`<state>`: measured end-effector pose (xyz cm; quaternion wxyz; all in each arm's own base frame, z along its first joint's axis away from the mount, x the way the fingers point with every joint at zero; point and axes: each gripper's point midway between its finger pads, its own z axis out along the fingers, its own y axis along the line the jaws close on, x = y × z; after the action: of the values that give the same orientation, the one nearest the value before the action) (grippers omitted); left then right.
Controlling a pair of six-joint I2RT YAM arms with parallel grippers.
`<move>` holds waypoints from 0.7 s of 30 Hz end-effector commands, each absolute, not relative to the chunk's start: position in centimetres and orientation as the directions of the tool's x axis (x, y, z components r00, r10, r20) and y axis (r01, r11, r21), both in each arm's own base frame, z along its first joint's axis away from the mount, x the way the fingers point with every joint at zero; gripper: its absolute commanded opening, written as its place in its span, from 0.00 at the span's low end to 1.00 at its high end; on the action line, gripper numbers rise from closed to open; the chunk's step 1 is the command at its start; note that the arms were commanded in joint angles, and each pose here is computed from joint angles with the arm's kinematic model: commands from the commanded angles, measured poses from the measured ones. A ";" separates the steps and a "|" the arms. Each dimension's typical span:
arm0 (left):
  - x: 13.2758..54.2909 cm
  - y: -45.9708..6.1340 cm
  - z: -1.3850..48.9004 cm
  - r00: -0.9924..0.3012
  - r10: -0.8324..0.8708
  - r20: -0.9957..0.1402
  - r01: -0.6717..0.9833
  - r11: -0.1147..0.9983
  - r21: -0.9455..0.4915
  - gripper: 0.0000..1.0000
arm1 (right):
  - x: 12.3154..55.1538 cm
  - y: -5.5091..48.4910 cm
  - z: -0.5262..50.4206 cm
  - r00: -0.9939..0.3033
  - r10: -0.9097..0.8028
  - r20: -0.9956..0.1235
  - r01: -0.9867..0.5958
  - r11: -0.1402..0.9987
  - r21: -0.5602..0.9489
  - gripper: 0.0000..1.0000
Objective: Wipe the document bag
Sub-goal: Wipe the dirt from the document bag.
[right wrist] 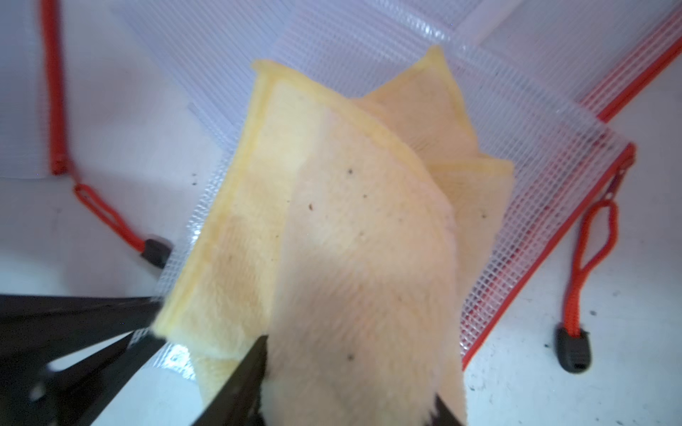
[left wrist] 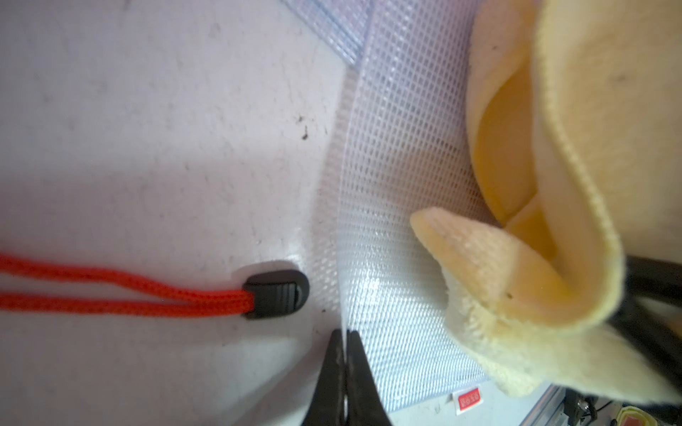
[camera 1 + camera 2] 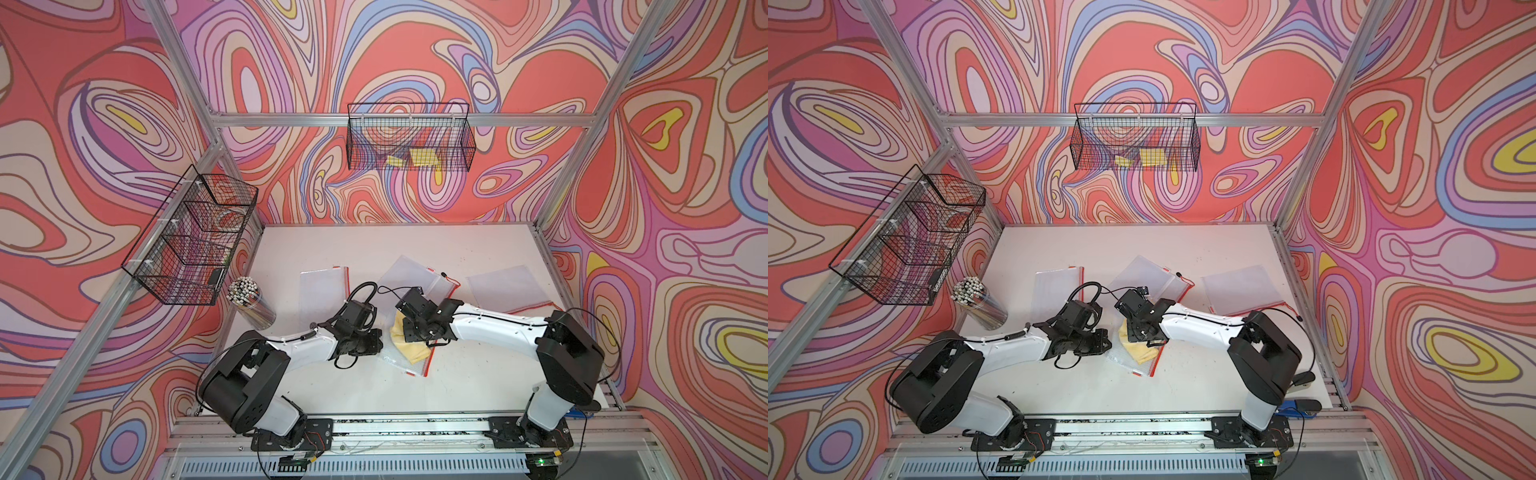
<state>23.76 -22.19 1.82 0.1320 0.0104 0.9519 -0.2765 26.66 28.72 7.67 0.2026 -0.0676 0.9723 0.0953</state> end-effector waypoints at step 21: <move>23.4 -21.2 1.2 -0.970 -0.055 -0.239 0.069 0.874 -0.481 0.00 | 21.9 32.2 1.1 -0.942 -0.181 -0.284 -0.232 0.960 0.158 0.16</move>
<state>23.77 -22.16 1.81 0.1323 0.0103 0.9521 -0.2755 22.73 32.30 3.17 0.1592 -0.1082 0.9766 0.0959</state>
